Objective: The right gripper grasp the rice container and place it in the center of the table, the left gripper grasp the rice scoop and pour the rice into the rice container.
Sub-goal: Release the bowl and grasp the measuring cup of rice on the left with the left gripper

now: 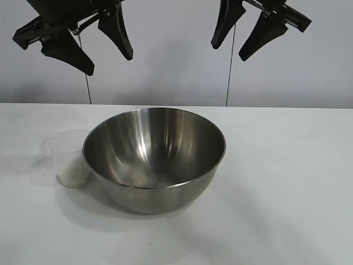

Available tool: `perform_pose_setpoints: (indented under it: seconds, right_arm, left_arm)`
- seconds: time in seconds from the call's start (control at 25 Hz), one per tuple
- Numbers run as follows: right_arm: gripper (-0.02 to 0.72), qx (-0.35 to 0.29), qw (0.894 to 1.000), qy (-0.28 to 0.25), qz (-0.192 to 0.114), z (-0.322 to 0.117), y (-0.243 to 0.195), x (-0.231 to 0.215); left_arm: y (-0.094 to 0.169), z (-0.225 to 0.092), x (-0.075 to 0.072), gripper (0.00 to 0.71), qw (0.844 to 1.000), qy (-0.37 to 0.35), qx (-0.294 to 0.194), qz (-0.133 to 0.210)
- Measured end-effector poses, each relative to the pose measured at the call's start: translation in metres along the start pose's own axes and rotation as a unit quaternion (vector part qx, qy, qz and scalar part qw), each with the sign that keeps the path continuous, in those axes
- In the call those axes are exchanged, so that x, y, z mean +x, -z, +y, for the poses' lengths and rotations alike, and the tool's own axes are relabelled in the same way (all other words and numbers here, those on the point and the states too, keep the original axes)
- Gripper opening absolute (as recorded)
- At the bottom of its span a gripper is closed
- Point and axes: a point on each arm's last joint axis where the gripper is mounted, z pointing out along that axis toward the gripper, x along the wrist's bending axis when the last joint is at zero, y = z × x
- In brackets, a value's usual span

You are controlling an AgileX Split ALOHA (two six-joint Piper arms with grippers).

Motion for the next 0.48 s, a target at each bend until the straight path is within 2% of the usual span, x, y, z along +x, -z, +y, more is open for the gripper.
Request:
perform_pose_setpoints:
  seconds: [0.32, 0.48]
  right_arm:
    - [0.379, 0.000, 1.000, 0.007, -0.002, 0.0000, 0.0000, -0.0004]
    - [0.379, 0.000, 1.000, 0.008, -0.002, 0.0000, 0.0000, -0.0004]
  left_arm:
    - [0.0000, 0.0001, 0.0000, 0.480, 1.000, 0.000, -0.001, 0.000]
    - [0.0001, 0.0045, -0.0007, 0.480, 1.000, -0.001, -0.025, -0.004]
